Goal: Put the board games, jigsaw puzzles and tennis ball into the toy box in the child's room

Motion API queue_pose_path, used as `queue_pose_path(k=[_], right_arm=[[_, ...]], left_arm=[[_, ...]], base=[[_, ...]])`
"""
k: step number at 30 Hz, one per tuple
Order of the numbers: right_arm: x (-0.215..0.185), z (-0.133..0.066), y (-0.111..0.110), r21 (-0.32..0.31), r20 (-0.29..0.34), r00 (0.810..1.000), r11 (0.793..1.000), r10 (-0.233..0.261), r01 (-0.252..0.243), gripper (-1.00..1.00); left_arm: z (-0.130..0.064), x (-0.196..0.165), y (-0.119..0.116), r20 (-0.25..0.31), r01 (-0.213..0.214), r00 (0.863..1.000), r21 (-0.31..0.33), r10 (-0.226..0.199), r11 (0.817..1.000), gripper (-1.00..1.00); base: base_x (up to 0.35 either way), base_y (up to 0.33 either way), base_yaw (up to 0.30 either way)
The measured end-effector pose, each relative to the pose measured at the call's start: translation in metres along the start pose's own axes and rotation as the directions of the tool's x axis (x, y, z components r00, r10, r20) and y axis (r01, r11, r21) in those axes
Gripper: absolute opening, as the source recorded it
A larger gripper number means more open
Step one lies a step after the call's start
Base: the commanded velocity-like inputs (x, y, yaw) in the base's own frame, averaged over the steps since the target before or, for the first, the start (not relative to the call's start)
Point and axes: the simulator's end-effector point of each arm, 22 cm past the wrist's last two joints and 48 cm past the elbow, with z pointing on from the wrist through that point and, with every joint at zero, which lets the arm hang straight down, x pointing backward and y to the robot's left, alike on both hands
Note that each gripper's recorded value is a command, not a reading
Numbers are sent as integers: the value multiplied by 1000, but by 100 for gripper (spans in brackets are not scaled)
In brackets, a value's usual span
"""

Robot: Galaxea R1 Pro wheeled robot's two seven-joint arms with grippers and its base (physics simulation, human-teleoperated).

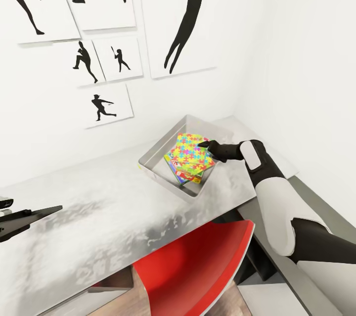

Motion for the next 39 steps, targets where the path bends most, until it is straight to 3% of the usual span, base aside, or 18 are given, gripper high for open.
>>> queue_pose_path(k=[16,25,39], right_arm=[[-7,-6,-6,23,14,1000,1000,-15,15,100],[-19,-19,13,2,38,998,999,-40,40,100],[-23,-23,20,-3,48,997,998,-58,58,100]], left_arm=[[0,-1,-2,1,-4,1000,2,4,1000,100],[-1,-3,-8,5,-18,1000,6,18,1000,100],[-1,-4,-9,6,-23,1000,7,23,1000,100]], base=[[0,0,0],[0,0,0],[0,0,0]])
